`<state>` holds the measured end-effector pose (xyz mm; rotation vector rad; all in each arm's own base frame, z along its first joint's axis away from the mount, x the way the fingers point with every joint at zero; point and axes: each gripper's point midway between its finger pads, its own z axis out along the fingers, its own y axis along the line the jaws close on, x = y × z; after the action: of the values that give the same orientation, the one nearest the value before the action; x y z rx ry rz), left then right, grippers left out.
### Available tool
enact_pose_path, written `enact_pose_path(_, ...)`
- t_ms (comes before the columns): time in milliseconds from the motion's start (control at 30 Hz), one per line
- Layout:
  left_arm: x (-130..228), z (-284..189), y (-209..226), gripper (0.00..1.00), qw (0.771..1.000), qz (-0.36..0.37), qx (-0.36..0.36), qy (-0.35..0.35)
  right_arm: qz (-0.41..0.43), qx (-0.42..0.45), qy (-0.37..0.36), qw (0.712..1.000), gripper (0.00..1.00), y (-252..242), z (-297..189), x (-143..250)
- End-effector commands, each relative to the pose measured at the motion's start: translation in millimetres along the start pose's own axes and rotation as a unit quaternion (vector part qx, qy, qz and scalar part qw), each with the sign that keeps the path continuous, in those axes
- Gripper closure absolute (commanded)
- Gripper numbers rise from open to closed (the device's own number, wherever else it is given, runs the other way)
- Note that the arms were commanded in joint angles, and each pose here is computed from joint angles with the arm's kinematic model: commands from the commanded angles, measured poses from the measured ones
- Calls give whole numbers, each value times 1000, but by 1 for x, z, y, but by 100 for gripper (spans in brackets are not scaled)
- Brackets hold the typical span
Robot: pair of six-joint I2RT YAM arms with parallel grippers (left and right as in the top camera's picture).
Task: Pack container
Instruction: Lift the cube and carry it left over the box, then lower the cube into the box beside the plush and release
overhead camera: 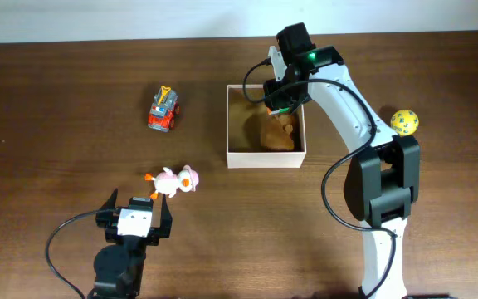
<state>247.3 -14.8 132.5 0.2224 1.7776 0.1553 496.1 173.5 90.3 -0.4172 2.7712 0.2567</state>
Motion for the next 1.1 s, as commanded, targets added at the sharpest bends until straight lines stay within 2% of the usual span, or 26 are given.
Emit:
enact_pose_path(0, 1, 0, -3, 1, 1000, -6, 6, -3, 2, 5, 9, 1000, 54, -4, 9, 4)
enact_pose_path(600, 1, 0, -3, 1, 1000, -6, 6, -3, 4, 19, 27, 999, 53, -9, 17, 16)
enact_pose_path(700, 1, 0, -3, 1, 1000, -6, 6, -3, 4, 19, 27, 999, 36, -9, 17, 17)
enact_pose_path(800, 1, 0, -3, 1, 1000, -6, 6, -3, 4, 19, 27, 999, 29, -9, 17, 17)
enact_pose_path(1067, 1, 0, -3, 1, 1000, -6, 6, -3, 4, 19, 27, 999, 28, -9, 17, 17)
